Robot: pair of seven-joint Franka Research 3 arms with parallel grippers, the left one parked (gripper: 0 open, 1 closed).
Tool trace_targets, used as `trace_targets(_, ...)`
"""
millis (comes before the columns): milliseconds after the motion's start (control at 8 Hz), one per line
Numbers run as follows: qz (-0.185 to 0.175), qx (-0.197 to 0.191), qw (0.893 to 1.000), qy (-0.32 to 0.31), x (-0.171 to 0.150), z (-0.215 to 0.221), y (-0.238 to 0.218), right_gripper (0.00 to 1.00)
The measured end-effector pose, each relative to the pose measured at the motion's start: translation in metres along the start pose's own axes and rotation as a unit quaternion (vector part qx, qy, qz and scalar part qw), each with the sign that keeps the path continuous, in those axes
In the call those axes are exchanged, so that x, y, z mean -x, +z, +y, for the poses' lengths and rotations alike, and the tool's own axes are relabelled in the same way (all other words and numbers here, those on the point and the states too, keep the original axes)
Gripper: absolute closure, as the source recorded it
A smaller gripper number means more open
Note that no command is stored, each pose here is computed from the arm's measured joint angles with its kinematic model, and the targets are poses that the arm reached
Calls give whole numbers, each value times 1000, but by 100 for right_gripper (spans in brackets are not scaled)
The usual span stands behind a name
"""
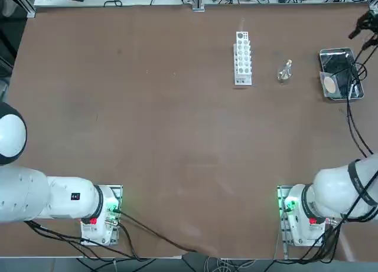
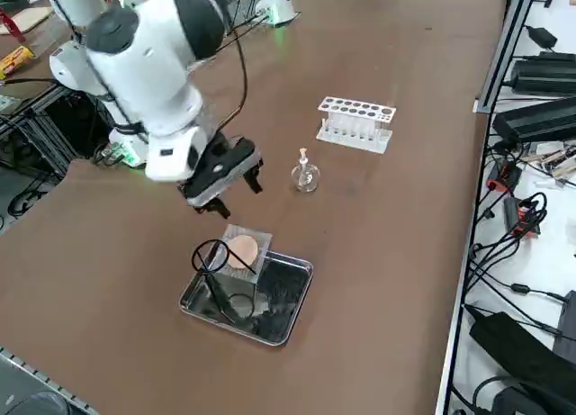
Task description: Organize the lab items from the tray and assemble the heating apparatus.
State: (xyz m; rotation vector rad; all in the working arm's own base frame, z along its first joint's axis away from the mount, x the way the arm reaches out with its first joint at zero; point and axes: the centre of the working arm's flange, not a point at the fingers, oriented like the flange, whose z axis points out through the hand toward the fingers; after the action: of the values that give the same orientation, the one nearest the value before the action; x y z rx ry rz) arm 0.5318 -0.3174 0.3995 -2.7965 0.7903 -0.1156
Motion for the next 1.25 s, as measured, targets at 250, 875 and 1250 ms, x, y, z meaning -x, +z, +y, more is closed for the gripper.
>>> trace_targets(250,2,-39,999,18,-2,47,15,11)
trace_targets(875,6,-64,996,60,-4,76,44,16)
trace_targets(1250,20,-48,996,71,0,83,65,17)
